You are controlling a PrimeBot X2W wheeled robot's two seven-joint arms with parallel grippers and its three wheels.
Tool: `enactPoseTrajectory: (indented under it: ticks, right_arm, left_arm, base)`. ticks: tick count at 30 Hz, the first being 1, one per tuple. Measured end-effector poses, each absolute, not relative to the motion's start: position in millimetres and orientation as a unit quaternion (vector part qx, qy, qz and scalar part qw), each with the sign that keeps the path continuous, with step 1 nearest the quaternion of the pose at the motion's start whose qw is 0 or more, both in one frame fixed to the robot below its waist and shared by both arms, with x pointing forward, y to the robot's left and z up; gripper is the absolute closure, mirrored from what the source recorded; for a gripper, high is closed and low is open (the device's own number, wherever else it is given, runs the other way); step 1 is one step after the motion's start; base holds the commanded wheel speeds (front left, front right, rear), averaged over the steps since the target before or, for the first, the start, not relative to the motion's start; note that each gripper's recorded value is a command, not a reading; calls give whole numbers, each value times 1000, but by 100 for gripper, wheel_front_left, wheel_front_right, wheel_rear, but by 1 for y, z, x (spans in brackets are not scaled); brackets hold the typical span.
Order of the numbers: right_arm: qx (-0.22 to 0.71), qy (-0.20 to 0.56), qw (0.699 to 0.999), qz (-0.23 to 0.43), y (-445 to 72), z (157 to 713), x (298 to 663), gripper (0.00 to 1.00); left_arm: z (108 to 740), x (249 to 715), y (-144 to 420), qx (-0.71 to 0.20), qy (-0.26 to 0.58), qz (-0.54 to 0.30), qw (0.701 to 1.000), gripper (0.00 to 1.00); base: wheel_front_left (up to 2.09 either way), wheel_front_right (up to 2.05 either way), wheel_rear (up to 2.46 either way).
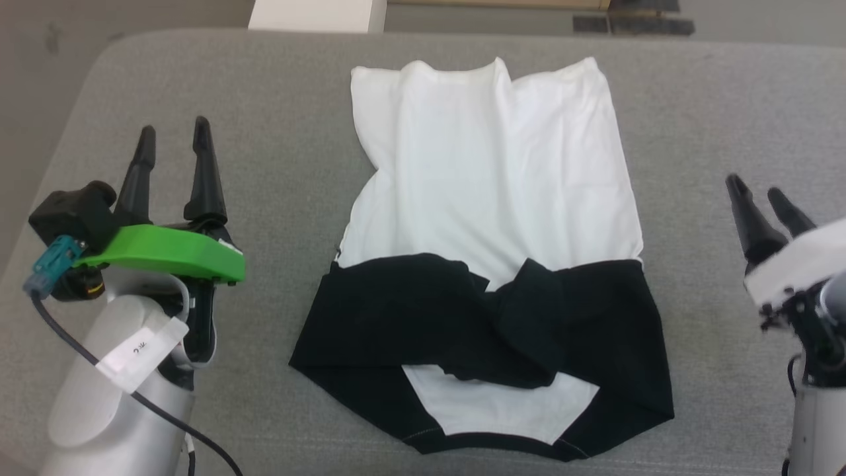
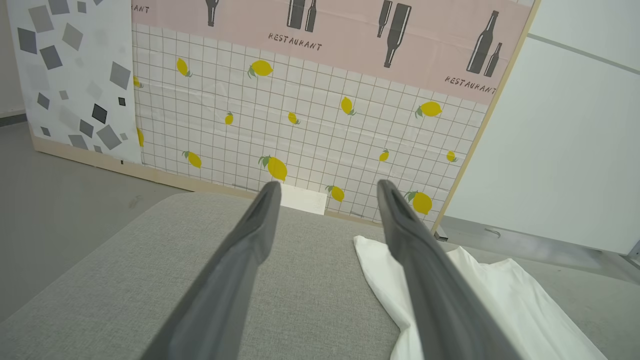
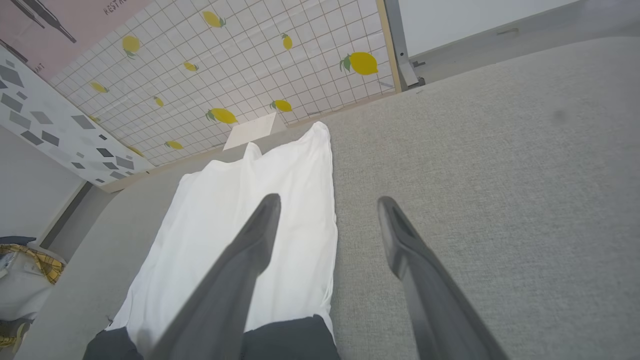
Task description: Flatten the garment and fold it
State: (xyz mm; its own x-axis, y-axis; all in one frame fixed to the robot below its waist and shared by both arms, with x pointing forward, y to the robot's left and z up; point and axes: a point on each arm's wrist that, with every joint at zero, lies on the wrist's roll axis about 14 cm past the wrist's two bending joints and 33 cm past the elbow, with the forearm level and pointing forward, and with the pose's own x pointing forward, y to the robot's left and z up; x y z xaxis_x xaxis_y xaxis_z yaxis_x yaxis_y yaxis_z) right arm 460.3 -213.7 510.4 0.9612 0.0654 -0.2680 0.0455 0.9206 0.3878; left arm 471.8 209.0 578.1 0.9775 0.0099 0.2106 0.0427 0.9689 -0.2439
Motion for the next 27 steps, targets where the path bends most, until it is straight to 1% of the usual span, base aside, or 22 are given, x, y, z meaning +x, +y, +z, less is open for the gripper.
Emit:
enactPoseTrajectory:
  ticks: [3, 6, 9, 14, 19, 23, 27]
  right_arm:
    - [188, 141, 972, 16, -205, 512, 482, 0]
    - [170, 146, 974, 33, -195, 517, 511, 0]
    - [150, 163, 974, 44, -189, 517, 543, 0]
    - [107, 193, 975, 31, -194, 513, 597, 0]
    - [51, 256, 965, 21, -189, 493, 644, 0]
    - [3, 311, 950, 11, -186, 467, 668, 0]
    - [-23, 351, 936, 14, -176, 439, 685, 0]
  left_arm:
    - [581, 474, 210, -121, -122, -3, 985, 0]
    - [581, 478, 205, -127, -138, -2, 982, 0]
    - [567, 482, 199, -146, -130, 0, 981, 0]
    - [545, 490, 192, -166, -117, -2, 979, 0]
    - [528, 501, 198, -156, -109, 5, 982, 0]
    - [512, 507, 206, -149, -95, 12, 984, 0]
    - [495, 509, 215, -140, -79, 23, 987, 0]
  base:
    - [0, 0, 0]
    - [0, 0, 0]
    - [0, 0, 0]
    - [0, 0, 0]
    - [0, 0, 0]
    - [0, 0, 0]
    - [0, 0, 0]
